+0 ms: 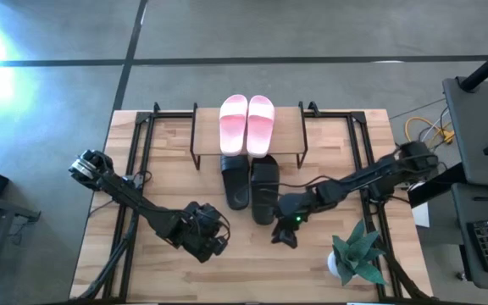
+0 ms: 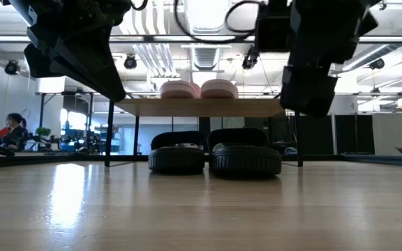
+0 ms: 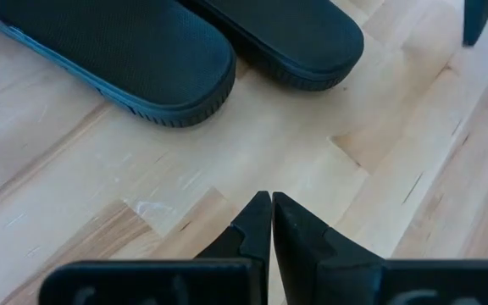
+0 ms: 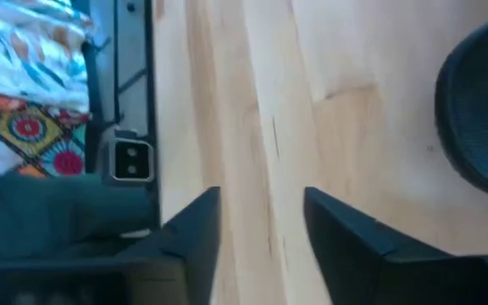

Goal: Pick and place slides into the shelf
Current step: Adjust the slides under the shelf

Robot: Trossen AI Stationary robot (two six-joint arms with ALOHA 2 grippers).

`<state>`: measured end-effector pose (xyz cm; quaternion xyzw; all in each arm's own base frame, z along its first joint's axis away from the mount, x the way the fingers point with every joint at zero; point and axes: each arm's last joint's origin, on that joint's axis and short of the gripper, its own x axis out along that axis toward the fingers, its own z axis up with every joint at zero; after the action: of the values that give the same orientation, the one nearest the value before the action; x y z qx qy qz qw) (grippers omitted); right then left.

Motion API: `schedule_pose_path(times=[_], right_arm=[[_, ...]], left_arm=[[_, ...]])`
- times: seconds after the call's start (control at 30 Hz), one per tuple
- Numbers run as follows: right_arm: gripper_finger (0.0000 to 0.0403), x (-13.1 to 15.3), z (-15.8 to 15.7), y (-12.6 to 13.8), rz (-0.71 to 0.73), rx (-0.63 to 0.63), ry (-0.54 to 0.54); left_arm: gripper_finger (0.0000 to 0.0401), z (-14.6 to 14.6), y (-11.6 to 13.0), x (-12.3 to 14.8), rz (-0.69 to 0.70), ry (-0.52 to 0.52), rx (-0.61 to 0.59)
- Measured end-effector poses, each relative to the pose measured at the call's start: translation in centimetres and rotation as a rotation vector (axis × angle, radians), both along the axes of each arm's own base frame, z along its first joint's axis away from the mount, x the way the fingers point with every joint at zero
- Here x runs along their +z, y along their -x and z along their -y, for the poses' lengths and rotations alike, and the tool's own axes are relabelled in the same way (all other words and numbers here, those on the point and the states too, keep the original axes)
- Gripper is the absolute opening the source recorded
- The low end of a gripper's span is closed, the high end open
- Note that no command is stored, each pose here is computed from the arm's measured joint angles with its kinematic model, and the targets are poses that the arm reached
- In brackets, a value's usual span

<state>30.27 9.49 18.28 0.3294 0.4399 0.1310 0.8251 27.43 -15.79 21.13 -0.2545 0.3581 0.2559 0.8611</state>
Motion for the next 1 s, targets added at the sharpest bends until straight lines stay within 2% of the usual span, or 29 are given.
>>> schedule_pose_path(times=[0.23,0.37,0.6,0.73,0.9,1.0], right_arm=[[0.0022,0.0,-0.7,-2.0,0.041,0.078,0.024],[0.0012,-0.1,-0.9,-2.8,0.049,0.070,0.066],[0.0009,-1.7,-2.2,-2.7,0.011,0.035,0.342],[0.0009,-2.4,-2.7,-2.7,-0.038,0.094,0.350],[0.0009,-3.6,-2.5,-3.3,-0.098,0.098,0.383],[0.0009,-4.0,-1.7,-4.1,-0.107,0.074,0.461]], left_arm=[[0.0000,0.1,0.1,-0.1,-0.003,-0.004,-0.009],[0.0000,0.6,0.4,-0.1,-0.004,0.000,-0.028],[0.0000,2.0,1.3,-0.1,-0.010,-0.014,-0.099],[0.0000,2.4,1.6,-0.1,-0.012,-0.014,-0.114],[0.0000,2.3,1.6,-0.3,-0.023,-0.043,-0.139],[0.0000,2.3,1.6,-0.3,-0.036,-0.081,-0.184]])
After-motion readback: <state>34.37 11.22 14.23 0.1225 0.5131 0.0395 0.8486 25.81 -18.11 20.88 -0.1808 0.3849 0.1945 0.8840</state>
